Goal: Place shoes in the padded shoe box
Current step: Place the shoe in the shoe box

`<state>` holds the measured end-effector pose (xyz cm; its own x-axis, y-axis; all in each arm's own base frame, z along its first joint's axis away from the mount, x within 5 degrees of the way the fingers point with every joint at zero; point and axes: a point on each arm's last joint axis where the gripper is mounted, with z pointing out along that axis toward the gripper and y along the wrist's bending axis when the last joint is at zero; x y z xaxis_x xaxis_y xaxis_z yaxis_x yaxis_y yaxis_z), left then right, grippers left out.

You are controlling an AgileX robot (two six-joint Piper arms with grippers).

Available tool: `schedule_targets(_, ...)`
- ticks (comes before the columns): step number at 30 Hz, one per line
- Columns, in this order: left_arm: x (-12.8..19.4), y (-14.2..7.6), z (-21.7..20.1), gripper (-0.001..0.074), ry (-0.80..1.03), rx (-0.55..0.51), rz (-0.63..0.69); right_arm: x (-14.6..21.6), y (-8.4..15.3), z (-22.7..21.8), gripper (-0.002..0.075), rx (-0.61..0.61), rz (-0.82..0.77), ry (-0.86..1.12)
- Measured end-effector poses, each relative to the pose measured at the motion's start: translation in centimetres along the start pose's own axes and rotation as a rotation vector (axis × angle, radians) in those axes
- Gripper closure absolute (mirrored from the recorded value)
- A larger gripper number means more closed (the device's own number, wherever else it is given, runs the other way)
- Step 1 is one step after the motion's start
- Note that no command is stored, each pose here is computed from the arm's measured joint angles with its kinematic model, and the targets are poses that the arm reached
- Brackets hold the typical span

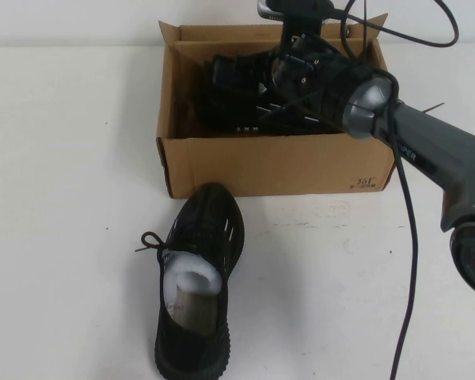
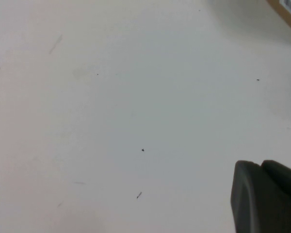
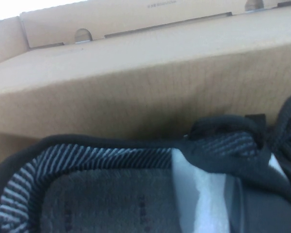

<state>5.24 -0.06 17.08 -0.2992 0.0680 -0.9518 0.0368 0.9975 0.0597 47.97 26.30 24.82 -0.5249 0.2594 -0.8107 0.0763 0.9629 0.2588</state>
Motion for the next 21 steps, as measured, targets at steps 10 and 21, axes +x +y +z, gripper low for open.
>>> schedule_targets(10,0.00,0.00,0.00,0.0740,0.000,0.000,0.000,0.00,0.08,0.00,0.0708,-0.009,-0.088,0.000)
schedule_targets(21,0.00,0.00,0.00,0.0739,0.000,0.000,0.000,-0.09,0.40,-0.40,0.0708,-0.029,-0.247,0.011)
